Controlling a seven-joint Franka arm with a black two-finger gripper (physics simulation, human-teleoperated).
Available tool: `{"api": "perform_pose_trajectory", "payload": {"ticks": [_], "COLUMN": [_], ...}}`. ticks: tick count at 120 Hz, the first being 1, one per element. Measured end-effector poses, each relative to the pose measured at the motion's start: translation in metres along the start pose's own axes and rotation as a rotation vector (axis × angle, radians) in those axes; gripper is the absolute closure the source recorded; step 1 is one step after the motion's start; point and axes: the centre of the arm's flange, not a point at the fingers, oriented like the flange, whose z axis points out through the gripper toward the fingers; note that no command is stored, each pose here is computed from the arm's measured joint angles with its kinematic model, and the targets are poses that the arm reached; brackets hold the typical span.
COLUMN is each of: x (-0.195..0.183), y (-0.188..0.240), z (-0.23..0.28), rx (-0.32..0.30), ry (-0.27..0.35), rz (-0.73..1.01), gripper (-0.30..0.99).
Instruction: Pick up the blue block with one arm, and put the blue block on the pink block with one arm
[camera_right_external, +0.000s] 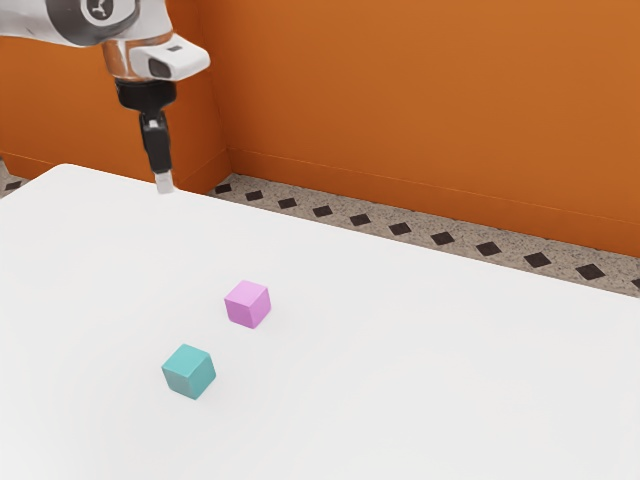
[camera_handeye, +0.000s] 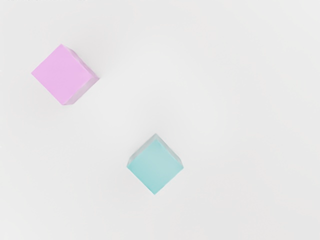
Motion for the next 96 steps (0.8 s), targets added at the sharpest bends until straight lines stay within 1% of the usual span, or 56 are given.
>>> {"api": "perform_pose_trajectory", "payload": {"ticks": [16, 27, 32, 34, 38, 42, 47, 57, 64, 75, 89, 96], "x": [-0.003, -0.020, -0.030, -0.034, -0.039, -0.040, -0.042, -0.044, -0.049, -0.050, -0.042, -0.038], "y": [-0.007, 0.017, 0.036, 0.041, 0.046, 0.047, 0.043, 0.032, 0.021, 0.019, 0.012, 0.008], "z": [0.001, 0.010, 0.029, 0.044, 0.078, 0.102, 0.116, 0.130, 0.152, 0.201, 0.244, 0.253], "rx": [0.008, 0.001, -0.009, -0.018, -0.037, -0.045, -0.041, -0.027, -0.031, -0.028, -0.012, 0.000], "ry": [0.012, -0.002, -0.023, -0.036, -0.059, -0.066, -0.059, -0.043, -0.040, -0.031, -0.007, 0.005], "rz": [0.044, 0.082, 0.113, 0.126, 0.155, 0.186, 0.217, 0.264, 0.292, 0.380, 0.485, 0.527], "gripper": [0.00, 0.00, 0.00, 0.00, 0.00, 0.00, 0.00, 0.00, 0.00, 0.00, 0.00, 0.00]}}
